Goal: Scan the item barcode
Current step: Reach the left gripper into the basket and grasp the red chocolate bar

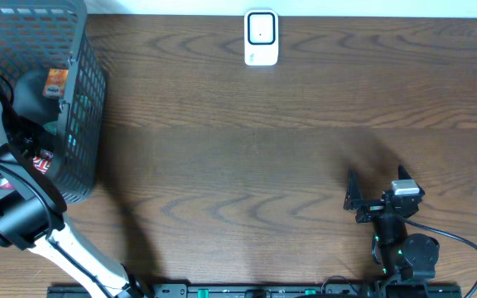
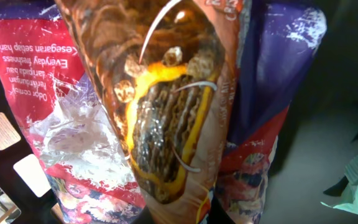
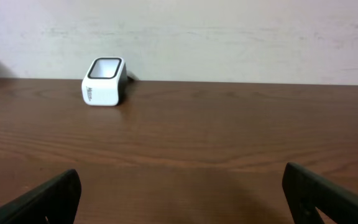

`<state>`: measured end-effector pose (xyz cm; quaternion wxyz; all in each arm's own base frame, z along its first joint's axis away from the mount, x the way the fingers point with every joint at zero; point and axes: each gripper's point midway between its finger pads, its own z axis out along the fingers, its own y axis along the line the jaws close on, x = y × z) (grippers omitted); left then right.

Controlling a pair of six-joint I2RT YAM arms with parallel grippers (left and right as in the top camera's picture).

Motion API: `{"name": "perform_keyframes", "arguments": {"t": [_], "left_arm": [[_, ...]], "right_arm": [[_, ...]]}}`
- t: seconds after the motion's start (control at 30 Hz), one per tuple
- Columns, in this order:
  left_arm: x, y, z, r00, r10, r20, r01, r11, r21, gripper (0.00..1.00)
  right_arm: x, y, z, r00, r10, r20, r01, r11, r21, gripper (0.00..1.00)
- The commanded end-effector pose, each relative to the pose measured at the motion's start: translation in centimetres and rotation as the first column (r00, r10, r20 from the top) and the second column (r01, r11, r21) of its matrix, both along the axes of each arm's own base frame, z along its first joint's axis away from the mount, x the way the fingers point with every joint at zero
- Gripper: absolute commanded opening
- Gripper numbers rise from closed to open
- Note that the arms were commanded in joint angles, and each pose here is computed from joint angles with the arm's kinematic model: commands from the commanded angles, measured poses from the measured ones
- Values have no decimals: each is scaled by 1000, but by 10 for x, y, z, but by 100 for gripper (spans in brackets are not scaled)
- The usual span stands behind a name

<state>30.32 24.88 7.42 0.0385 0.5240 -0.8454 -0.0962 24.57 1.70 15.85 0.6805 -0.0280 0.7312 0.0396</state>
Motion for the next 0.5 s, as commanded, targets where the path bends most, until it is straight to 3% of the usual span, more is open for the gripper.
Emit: {"name": "perform_keyframes", "arguments": {"t": [0.0, 0.13, 0.23, 0.33, 0.43, 0.47], "left_arm": [[2, 11, 31, 999, 1, 52, -5, 998, 67, 8], [24, 16, 93, 969, -15, 247, -22, 989, 146, 7], [46, 9, 148, 888, -56, 456, -26, 985, 171, 7], [69, -14, 209, 726, -128, 676, 22, 986, 164, 7], [84, -48, 280, 486, -221, 846, 123, 975, 184, 8], [85, -54, 296, 435, -242, 867, 137, 970, 202, 8]], "right_arm": [[0, 1, -1, 1000, 3, 1, -3, 1000, -8, 99], [0, 1, -1, 1000, 3, 1, -3, 1000, -8, 99], [0, 1, -1, 1000, 3, 1, -3, 1000, -8, 99], [0, 1, -1, 1000, 3, 1, -3, 1000, -8, 99], [0, 1, -1, 1000, 3, 1, -3, 1000, -8, 99], [0, 1, -1, 1000, 3, 1, -3, 1000, -8, 99]]}}
